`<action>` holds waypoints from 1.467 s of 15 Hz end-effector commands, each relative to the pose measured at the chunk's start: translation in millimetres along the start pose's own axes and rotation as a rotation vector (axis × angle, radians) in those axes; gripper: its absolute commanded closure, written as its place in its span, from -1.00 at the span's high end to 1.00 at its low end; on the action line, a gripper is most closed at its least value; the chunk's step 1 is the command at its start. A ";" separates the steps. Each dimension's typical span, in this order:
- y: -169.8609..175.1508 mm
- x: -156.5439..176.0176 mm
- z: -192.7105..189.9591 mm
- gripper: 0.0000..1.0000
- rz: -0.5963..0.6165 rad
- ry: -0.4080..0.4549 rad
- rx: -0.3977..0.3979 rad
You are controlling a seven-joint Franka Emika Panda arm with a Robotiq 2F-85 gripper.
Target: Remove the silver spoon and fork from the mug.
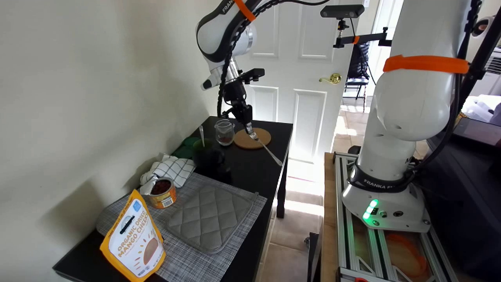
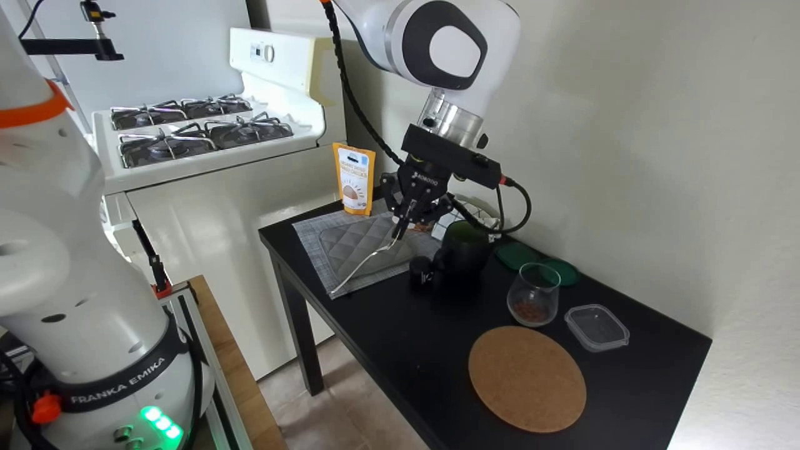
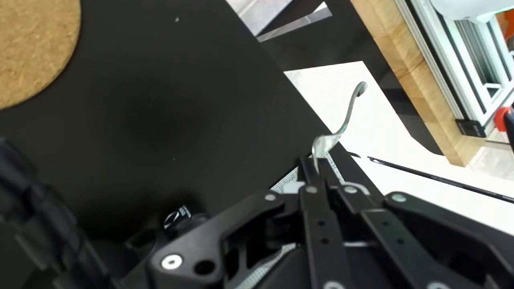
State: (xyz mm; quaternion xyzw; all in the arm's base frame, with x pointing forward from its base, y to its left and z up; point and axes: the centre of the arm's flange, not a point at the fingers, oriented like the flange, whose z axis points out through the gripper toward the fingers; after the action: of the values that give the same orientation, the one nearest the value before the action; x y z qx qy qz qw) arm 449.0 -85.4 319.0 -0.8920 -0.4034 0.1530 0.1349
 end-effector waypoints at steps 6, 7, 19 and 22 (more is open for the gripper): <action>-2.8 -47.6 88.1 -0.98 0.442 0.119 0.052; -4.9 -54.6 91.9 -0.98 0.492 0.130 0.041; 8.3 -95.4 92.2 -0.98 0.702 0.378 0.021; 18.2 -122.7 106.6 -0.98 0.810 0.491 0.105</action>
State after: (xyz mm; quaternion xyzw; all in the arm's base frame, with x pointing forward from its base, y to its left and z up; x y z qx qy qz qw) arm 359.6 -156.4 252.9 -0.9858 -0.0211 0.0339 0.1628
